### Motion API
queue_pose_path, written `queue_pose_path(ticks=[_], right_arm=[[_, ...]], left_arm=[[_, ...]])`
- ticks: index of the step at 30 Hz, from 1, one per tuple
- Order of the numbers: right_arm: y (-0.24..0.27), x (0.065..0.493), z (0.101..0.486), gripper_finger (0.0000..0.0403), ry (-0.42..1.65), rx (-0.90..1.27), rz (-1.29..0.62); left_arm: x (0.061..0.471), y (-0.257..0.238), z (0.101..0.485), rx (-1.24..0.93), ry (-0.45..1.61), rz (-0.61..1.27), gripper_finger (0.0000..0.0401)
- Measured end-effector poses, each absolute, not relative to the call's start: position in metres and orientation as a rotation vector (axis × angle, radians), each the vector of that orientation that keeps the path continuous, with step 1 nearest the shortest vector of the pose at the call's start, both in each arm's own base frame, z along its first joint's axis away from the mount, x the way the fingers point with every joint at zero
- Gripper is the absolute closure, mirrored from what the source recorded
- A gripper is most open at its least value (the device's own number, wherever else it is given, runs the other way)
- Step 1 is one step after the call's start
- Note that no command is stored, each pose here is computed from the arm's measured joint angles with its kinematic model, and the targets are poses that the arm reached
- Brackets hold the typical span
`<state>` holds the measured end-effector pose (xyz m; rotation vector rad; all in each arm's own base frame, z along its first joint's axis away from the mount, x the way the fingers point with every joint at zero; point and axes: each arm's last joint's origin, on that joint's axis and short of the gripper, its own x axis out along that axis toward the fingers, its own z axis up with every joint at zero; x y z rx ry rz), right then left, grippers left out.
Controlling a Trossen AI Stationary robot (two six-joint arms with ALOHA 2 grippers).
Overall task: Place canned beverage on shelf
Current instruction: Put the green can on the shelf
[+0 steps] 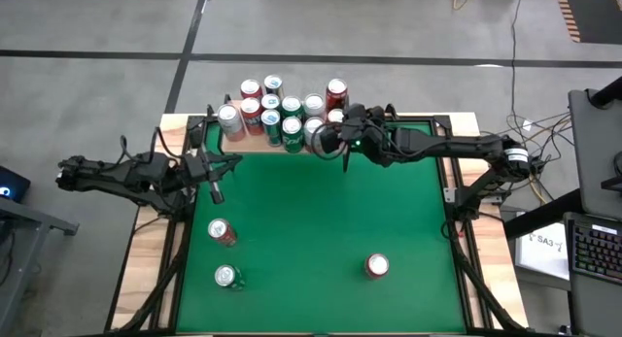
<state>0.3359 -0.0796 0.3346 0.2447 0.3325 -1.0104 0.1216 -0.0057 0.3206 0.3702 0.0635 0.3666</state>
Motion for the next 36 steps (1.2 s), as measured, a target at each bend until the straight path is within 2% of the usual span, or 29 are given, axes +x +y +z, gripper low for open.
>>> queue_pose_path(ticks=[15, 20, 26, 36], right_arm=[[-0.061, 0.336, 0.387, 0.0038, 0.407, -0.027, -0.885], [-0.056, 0.334, 0.392, 0.0059, 0.447, -0.127, -0.841], [-0.052, 0.322, 0.395, 0.0135, 0.513, -0.136, -0.711], [-0.054, 0.309, 0.369, 0.0331, 0.634, -0.220, -0.635]], left_arm=[[0.151, -0.011, 0.314, 0.314, 0.086, 0.361, 0.0401], [0.166, -0.013, 0.304, 0.264, 0.135, 0.356, 0.0401], [0.180, -0.016, 0.297, 0.236, 0.161, 0.355, 0.0401], [0.194, -0.010, 0.296, 0.344, 0.154, 0.394, 0.0401]])
